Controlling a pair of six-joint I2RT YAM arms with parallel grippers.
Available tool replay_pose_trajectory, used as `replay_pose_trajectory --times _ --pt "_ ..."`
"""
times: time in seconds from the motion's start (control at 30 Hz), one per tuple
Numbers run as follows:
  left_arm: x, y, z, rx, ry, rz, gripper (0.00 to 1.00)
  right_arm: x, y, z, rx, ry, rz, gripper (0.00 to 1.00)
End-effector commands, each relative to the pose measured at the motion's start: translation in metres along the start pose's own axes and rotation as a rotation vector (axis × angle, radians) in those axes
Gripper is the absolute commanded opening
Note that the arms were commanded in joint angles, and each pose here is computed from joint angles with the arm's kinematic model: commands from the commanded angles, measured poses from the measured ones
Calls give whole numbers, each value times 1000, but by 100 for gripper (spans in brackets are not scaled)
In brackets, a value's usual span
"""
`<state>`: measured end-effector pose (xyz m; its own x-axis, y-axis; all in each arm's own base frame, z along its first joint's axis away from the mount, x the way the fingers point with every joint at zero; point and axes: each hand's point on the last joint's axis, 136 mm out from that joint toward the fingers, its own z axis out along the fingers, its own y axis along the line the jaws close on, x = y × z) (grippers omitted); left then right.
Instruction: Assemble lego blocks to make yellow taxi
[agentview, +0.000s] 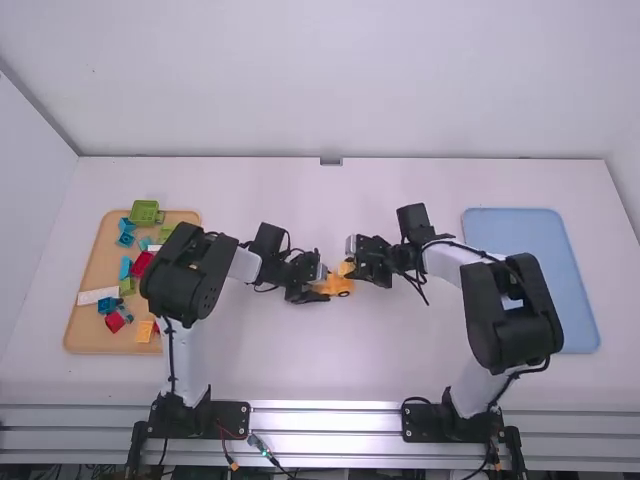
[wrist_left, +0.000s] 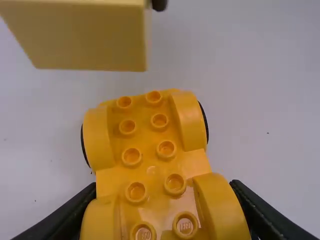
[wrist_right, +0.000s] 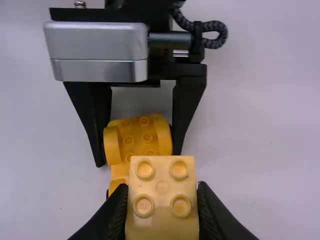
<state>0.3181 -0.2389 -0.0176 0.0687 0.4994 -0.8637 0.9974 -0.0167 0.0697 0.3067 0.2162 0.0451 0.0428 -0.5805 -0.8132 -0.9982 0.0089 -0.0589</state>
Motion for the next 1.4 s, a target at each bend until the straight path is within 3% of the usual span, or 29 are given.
replay_pose_trajectory --times 0.0,0.27,0.43,0.67,1.37 --pt "17 -5 2 -1 53 -6 36 -7 13 6 -41 -27 -1 0" --pt "19 -9 2 11 60 -25 36 9 15 25 -83 -8 64 0" --pt "24 -20 1 52 75 24 29 17 16 24 -103 8 77 0" --pt "25 -24 0 74 87 13 35 15 19 28 -112 11 58 0" --pt "25 -22 0 68 86 20 34 27 29 31 -117 44 35 0"
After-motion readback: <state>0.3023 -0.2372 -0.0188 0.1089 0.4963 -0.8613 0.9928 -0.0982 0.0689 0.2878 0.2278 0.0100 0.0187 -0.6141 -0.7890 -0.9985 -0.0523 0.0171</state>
